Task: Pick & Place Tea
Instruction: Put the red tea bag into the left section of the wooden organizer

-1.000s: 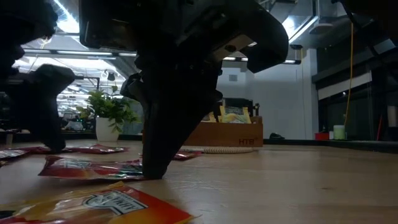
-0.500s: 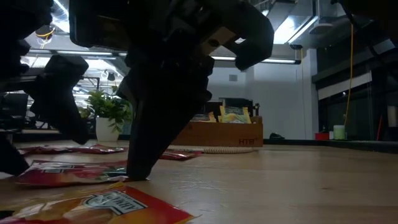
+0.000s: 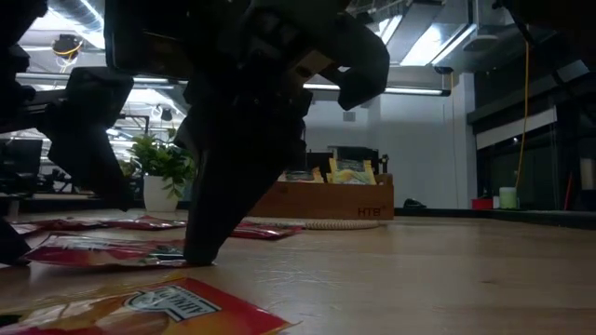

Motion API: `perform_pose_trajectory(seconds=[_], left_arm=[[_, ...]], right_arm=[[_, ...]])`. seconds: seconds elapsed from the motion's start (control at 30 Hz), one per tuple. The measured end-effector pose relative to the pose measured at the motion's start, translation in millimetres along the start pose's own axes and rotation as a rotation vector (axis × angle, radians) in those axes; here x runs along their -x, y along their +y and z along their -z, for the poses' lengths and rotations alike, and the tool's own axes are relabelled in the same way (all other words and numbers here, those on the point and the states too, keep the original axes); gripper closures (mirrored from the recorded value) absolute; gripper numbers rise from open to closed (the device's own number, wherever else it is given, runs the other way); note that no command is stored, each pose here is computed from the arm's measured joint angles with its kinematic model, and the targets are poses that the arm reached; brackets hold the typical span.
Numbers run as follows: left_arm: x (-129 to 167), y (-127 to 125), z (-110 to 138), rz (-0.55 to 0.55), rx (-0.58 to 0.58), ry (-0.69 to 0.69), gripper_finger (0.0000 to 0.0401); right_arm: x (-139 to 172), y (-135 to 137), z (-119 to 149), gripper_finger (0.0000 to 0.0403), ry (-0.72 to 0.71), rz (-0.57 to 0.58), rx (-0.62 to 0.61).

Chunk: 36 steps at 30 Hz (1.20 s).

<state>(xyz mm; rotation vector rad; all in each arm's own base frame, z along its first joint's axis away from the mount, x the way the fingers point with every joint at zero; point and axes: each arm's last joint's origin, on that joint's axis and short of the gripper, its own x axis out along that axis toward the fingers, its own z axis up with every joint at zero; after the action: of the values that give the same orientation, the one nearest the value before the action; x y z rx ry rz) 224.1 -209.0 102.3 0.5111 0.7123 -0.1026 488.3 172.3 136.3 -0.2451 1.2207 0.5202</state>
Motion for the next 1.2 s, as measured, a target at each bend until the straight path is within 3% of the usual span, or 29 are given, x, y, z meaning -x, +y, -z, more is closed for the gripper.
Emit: perform_pose_trajectory(seconds=[0.37, 0.67, 0.97, 1.2], left_arm=[[-9.3, 0.4, 5.0, 0.064, -0.076, 0.041, 0.0243], [-17.5, 9.8, 3.6, 0.151, -0.095, 0.055, 0.0385], [-12.5, 11.1, 1.1, 0.133, -0.080, 0.049, 0.0393], [-1.5, 15.5, 0.0, 0.101, -0.063, 0.068, 0.0392]], right_arm=[[0.0, -0.4, -1.3, 0.0403, -0.014, 0.000, -0.018], [-0.1, -0.5, -2.3, 0.0403, -0.025, 0.000, -0.017], [6.1, 0.0, -4.6, 0.0403, -0.023, 0.004, -0.028], [66.1, 7.5, -19.2, 0.0398, -0.046, 0.006, -0.023]])
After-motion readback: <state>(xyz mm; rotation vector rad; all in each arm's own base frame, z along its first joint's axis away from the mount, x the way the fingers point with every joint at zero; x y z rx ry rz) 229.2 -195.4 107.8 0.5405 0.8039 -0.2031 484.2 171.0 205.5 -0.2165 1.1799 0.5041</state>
